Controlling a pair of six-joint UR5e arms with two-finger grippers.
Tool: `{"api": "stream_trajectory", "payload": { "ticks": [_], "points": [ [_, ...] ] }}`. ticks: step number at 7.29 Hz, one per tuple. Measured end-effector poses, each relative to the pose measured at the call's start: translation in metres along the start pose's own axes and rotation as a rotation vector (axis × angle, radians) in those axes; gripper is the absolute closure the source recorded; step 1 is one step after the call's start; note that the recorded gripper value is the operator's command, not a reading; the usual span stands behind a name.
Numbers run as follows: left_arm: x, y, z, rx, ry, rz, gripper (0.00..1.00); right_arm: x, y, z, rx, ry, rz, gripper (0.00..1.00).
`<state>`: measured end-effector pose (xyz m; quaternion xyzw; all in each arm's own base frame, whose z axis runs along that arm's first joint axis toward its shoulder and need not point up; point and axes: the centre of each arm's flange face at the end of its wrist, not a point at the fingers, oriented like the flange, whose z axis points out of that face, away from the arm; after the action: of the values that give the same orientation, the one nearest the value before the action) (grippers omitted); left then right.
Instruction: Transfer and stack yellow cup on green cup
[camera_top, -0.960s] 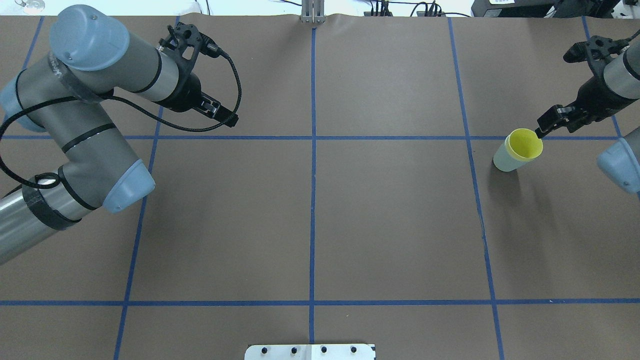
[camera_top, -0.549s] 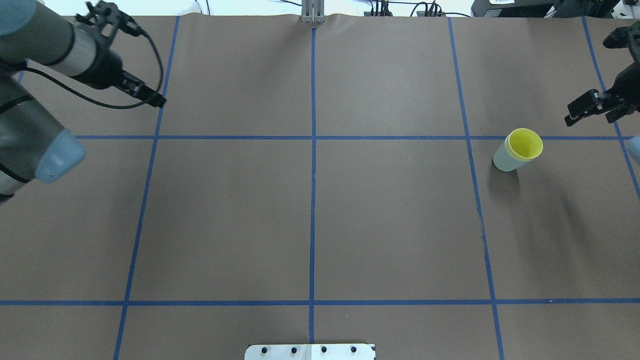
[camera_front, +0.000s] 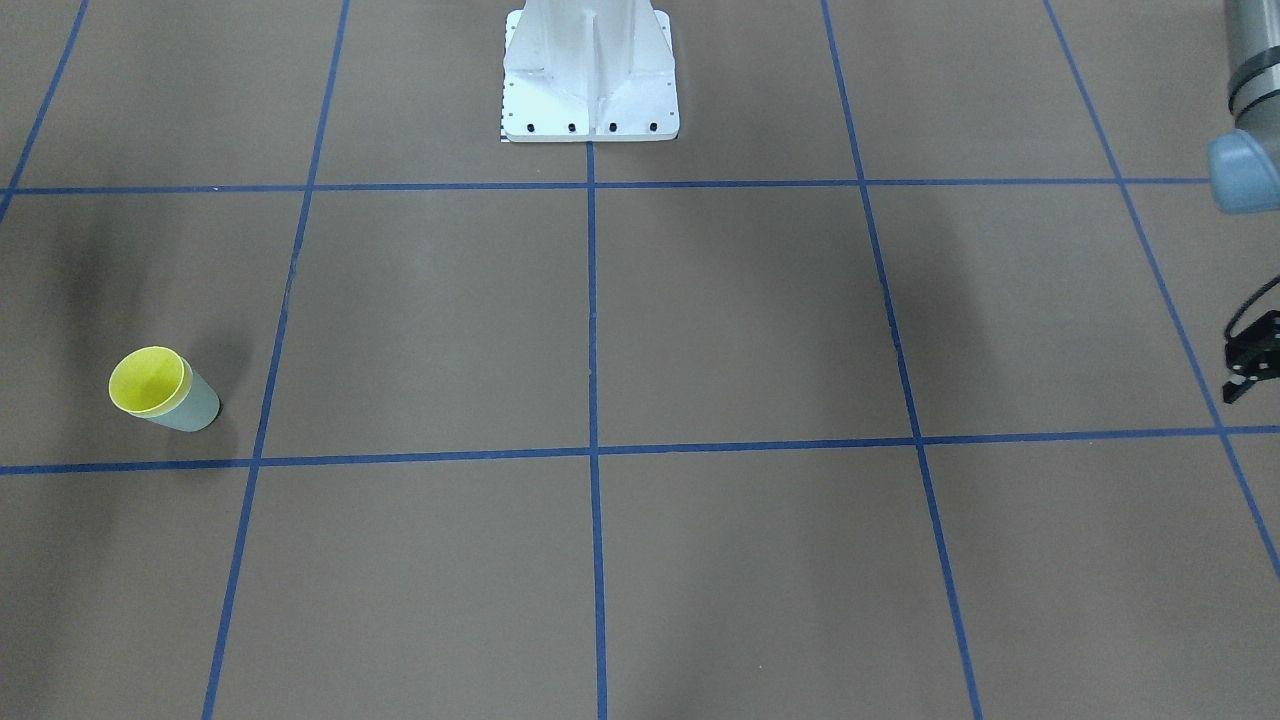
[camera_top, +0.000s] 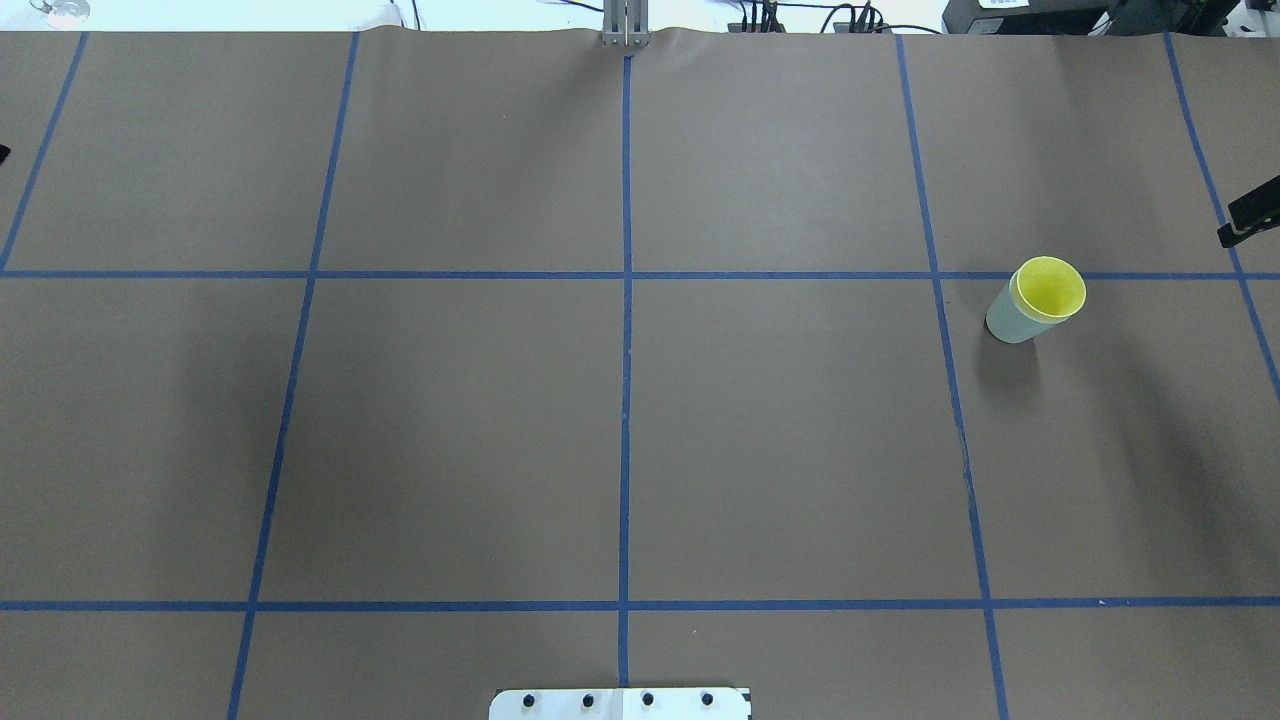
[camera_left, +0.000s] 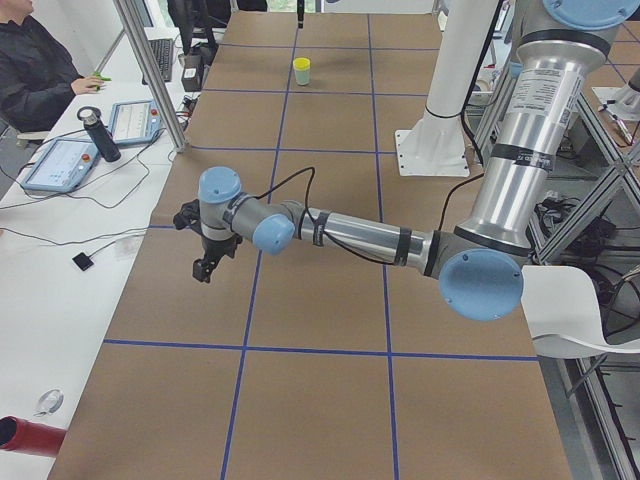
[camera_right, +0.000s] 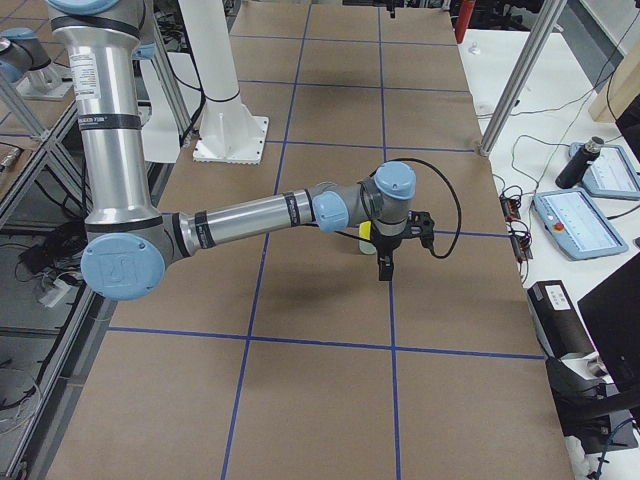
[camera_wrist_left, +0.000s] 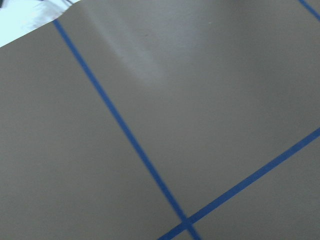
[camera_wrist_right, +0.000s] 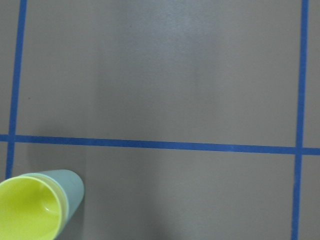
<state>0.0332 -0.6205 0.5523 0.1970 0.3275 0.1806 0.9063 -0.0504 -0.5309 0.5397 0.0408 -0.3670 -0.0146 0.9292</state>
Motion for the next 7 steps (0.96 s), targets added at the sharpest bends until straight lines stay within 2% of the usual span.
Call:
{"api": "stream_trajectory", "payload": {
  "ticks": [2,4,7],
  "points": [
    [-0.066,0.054,-0.006,-0.035,-0.026,-0.024,0.0,0.041,0.013,-0.009,0.006,0.015,-0.061,0.0],
    [-0.097,0.107,-0.006,-0.064,-0.055,-0.066,0.0,0.067,0.031,-0.003,-0.004,0.037,-0.087,0.0],
    [-0.114,0.144,-0.005,-0.085,-0.079,-0.109,0.0,0.083,0.037,0.001,-0.009,0.087,-0.077,0.0]
  ]
}}
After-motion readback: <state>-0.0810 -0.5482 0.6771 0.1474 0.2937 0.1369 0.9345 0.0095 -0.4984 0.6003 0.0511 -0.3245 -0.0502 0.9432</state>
